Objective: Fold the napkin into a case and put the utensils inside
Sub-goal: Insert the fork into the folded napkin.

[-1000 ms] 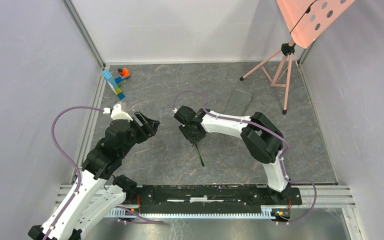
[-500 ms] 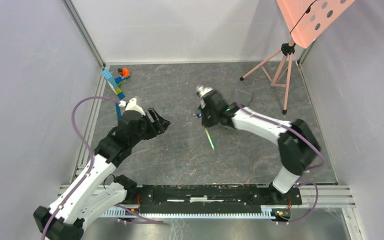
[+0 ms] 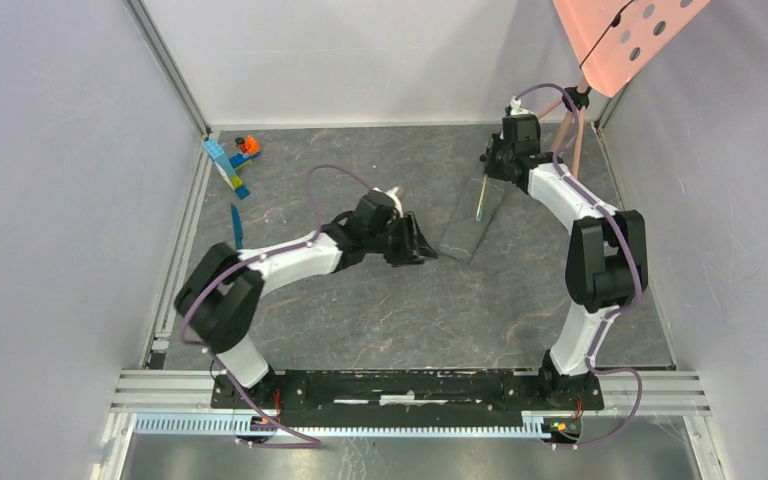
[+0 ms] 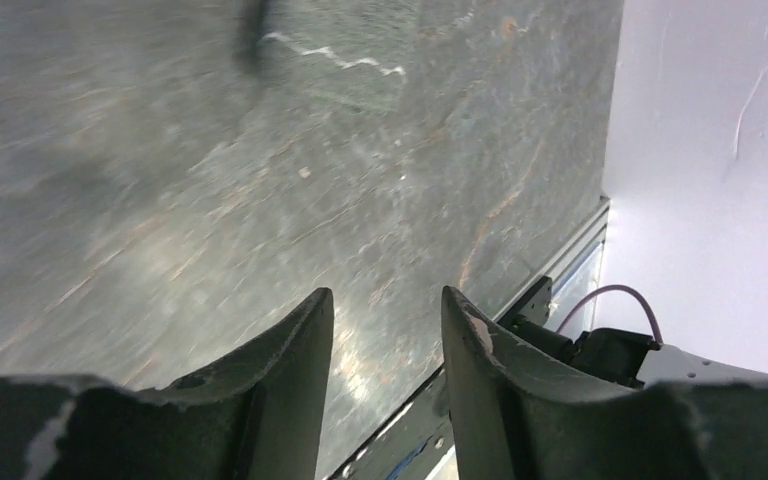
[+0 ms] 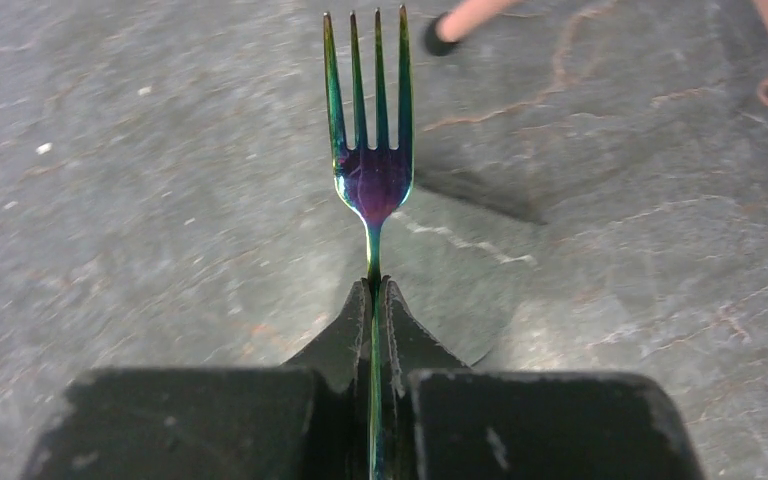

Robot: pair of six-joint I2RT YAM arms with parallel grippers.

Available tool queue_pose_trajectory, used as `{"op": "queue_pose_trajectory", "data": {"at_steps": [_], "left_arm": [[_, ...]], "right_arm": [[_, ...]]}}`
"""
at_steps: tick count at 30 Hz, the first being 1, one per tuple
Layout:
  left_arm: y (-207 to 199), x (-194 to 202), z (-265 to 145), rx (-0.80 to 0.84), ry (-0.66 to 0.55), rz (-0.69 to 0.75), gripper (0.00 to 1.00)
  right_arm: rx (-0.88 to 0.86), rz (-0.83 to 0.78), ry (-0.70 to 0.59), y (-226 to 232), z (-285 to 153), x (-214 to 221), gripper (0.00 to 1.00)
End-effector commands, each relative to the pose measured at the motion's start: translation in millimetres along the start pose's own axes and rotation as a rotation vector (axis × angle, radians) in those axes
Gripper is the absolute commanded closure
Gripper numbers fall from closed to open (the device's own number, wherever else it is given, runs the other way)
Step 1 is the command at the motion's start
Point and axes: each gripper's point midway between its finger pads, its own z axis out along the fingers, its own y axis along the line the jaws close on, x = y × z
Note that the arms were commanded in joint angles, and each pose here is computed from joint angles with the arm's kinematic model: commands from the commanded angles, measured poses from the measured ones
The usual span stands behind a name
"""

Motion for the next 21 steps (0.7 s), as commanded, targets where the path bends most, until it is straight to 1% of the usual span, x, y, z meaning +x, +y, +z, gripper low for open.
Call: {"op": "queue_pose_trajectory", "data": {"at_steps": [1,6,9,13,17,21], "left_arm": [[-48.3,-1.6,38.6,0.169,0.018,-0.048,0.52],[-38.6,8.8,83.4,0.182,0.035,-0.149,0.60],[-37.2,14.7,100.4,0.184,0.058,-0.162,0.66],[-28.0,20.2,112.7,0.143,0.061,-0.157,0.68],[-12.6,21.6,118.1,0.095,0.042,-0.162,0.68],[-1.1,26.1,123.7,0.062,0.048,-0.169,0.69]], "right_arm": [[0.018,0.050,-0.034,-16.0,20.9,-30.6,1.00],[0.052,0.065,-0.027,-33.2,37.5,-28.2,1.00],[0.063,0.072,-0.016,-38.9,45.1,-25.8,1.00],[0.069,0.085,-0.002,-40.8,53.5,-20.8,1.00],[0.067,0.100,-0.010,-39.1,56.4,-25.7,1.00],[0.081,0.118,-0.021,-40.6,59.4,-28.3,1.00]]}}
